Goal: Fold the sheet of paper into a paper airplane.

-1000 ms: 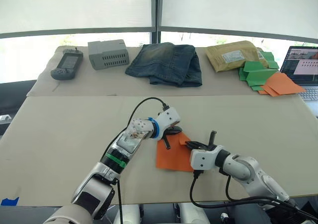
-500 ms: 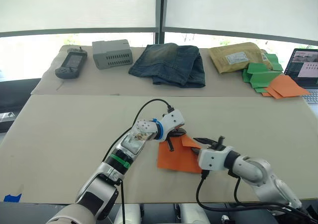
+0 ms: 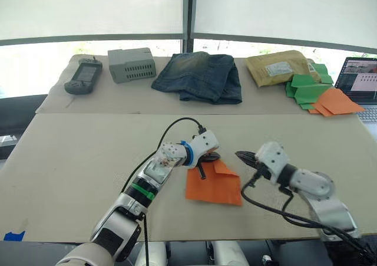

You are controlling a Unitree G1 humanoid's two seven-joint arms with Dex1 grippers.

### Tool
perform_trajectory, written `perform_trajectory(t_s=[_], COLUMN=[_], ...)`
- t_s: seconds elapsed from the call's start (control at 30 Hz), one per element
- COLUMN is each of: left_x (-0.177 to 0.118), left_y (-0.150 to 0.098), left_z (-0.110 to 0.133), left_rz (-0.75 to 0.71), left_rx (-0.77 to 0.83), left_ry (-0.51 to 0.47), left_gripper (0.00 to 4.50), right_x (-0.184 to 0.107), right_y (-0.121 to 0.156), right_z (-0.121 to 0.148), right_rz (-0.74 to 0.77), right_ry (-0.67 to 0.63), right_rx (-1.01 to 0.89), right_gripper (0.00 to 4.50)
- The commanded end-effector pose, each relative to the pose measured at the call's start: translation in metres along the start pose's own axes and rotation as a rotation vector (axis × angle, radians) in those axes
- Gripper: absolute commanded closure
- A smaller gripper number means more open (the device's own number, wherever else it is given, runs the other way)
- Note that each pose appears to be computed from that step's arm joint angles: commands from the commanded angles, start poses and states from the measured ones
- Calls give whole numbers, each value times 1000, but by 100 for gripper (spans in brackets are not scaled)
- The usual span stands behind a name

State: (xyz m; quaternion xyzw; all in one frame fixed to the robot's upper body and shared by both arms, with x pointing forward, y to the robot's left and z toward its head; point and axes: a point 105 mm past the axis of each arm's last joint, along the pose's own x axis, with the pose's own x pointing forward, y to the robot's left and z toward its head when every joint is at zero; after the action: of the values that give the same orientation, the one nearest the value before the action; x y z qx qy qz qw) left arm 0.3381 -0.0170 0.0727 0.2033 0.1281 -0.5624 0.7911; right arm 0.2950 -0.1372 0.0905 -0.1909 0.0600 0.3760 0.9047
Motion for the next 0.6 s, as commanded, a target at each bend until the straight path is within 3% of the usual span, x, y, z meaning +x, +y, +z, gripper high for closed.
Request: perform_trajectory(t_s=[0.03, 0.3, 0.6], left_x=[0, -9, -7], left_y=[-4, 1, 7], left_z=[-19, -26, -25], left_rz=[-13, 6, 12], left_rx=[-27, -35, -29], left_ry=[66, 74, 76], left_gripper=[450, 450, 450], right_x=[6, 5, -33], right_y=[1, 13, 36], right_z=[-9, -40, -61], right_rz=[-4, 11, 58], right_ry=[32, 136, 206], right_rx=[70, 158, 182], right_gripper=[444, 444, 444])
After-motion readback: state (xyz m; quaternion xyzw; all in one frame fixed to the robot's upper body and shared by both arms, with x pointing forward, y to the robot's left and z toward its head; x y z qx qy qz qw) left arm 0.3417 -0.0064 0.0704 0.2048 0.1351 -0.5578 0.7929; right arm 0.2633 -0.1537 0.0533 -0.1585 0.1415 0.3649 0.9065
